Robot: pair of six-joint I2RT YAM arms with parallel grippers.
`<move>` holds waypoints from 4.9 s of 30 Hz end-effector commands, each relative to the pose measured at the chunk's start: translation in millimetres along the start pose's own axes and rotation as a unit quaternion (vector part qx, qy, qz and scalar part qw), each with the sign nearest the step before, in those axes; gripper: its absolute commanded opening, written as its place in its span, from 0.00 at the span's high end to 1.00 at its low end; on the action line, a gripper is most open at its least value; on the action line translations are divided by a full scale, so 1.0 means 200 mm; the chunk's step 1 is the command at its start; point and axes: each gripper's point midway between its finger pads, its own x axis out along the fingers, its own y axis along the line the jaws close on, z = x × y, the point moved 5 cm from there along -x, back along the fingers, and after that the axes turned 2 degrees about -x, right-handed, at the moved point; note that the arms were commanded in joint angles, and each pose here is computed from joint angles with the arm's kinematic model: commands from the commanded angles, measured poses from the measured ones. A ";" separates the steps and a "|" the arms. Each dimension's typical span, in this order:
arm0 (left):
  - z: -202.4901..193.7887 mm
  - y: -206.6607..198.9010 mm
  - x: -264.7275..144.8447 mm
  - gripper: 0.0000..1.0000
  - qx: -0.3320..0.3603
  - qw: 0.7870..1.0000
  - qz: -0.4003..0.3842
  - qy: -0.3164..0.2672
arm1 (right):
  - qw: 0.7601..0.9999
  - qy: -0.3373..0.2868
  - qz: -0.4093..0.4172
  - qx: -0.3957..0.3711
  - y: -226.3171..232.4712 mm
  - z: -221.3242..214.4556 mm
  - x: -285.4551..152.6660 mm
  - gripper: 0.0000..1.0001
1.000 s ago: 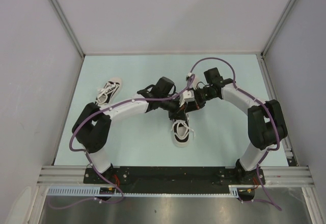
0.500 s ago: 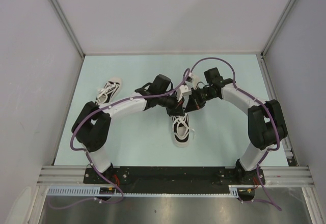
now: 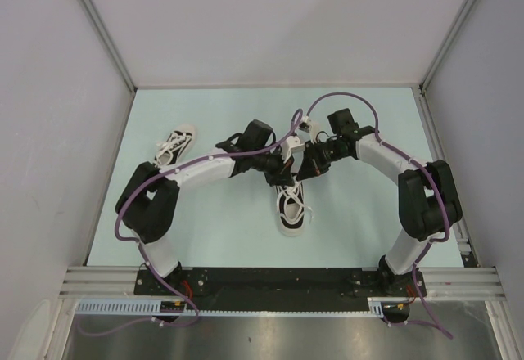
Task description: Tie the shoes
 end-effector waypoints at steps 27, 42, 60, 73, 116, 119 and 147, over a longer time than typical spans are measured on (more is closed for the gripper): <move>0.07 -0.02 -0.04 1.00 -0.061 0.997 0.004 -0.048 | 0.999 -0.025 0.007 -0.034 0.08 0.09 -0.03 1.00; -0.01 0.01 -0.02 1.00 -0.195 0.978 0.071 -0.033 | 0.999 -0.032 -0.014 -0.030 0.07 0.11 -0.03 1.00; 0.08 -0.05 -0.02 1.00 -0.265 0.957 0.032 -0.112 | 0.999 -0.017 0.001 -0.028 0.11 0.08 -0.01 0.97; 0.04 -0.08 0.04 1.00 -0.275 0.953 -0.028 -0.127 | 1.000 -0.019 0.006 -0.010 0.09 0.07 -0.06 0.71; 0.03 -0.01 0.03 1.00 -0.257 0.957 -0.033 -0.129 | 0.985 0.001 0.082 0.151 -0.01 -0.03 -0.06 1.00; 0.02 -0.02 0.02 0.95 -0.256 0.958 -0.031 -0.125 | 0.986 0.000 0.077 0.147 -0.01 -0.03 -0.06 1.00; -0.24 0.12 -0.23 0.53 -0.288 0.954 0.022 -0.078 | 0.994 0.019 0.037 0.104 0.02 -0.05 -0.04 1.00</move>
